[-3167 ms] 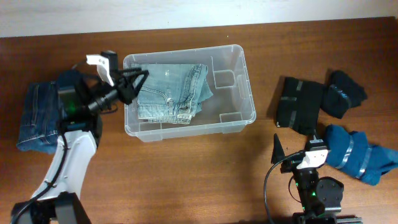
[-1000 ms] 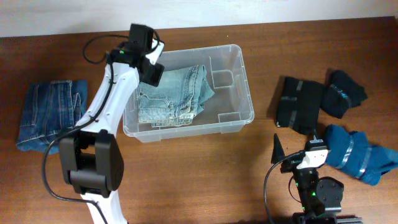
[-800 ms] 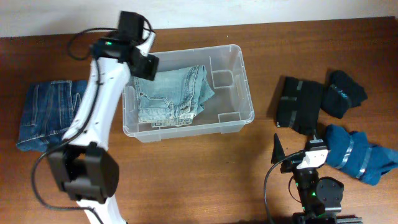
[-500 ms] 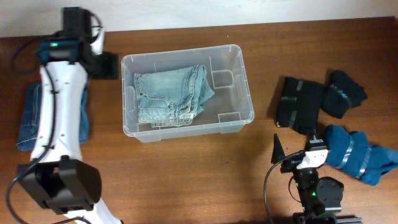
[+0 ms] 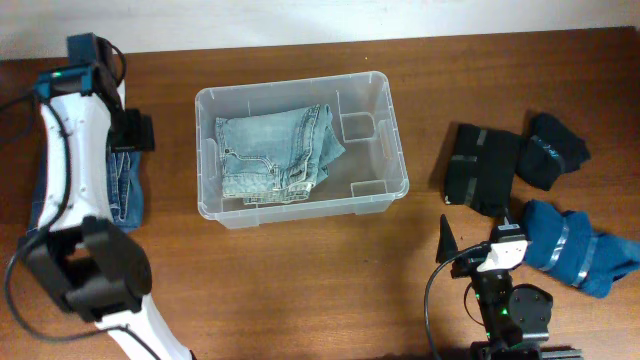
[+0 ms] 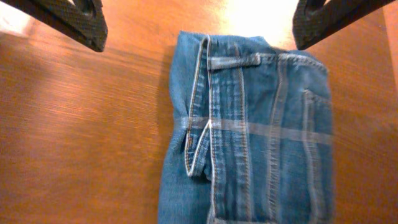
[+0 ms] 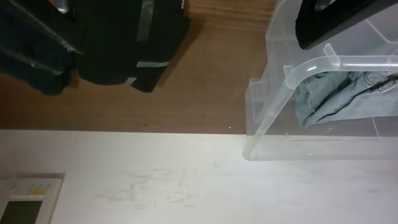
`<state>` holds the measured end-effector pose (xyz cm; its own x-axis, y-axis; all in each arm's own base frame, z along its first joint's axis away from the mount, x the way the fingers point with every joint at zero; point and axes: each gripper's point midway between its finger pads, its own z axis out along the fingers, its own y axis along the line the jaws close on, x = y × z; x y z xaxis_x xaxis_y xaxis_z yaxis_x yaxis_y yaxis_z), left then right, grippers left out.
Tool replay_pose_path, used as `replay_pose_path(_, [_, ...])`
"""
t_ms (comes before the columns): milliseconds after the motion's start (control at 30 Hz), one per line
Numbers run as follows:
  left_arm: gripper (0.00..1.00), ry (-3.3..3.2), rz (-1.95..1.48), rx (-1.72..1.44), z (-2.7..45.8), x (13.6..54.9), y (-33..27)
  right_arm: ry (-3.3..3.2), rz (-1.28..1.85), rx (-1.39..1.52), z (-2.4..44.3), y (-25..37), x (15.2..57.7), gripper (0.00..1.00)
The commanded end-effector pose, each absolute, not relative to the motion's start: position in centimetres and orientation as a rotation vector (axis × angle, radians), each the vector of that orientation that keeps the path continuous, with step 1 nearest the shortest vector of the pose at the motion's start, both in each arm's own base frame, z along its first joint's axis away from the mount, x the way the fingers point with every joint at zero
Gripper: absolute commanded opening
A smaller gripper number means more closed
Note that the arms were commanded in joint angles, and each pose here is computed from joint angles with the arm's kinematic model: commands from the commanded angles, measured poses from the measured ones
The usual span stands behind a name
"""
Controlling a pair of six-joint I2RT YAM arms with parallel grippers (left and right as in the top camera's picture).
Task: Pack container
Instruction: 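Move the left gripper to the dark-blue jeans and grasp them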
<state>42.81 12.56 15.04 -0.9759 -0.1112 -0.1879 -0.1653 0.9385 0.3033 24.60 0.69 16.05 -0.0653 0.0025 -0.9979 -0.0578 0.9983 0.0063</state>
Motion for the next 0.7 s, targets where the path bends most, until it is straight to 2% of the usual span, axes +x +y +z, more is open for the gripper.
replay_pose_path(0, [0.98,3.016,0.613,-0.213,10.8,42.8,14.0,1.637,0.057,-0.047,15.9,0.8,24.6,0.98])
replay_pose_path(67, [0.99,3.057,0.667,-0.212,8.6,42.8,14.6,1.637,0.058,-0.048,15.9,0.8,24.6,0.98])
replay_pose_path(333, [0.99,3.072,0.755,-0.215,4.6,43.7,15.6,1.637,0.058,-0.048,15.9,0.8,24.6,0.98])
replay_pose_path(667, [0.99,2.998,0.906,-0.250,3.0,45.0,17.4,1.637,0.057,-0.047,15.9,0.8,24.6,0.98])
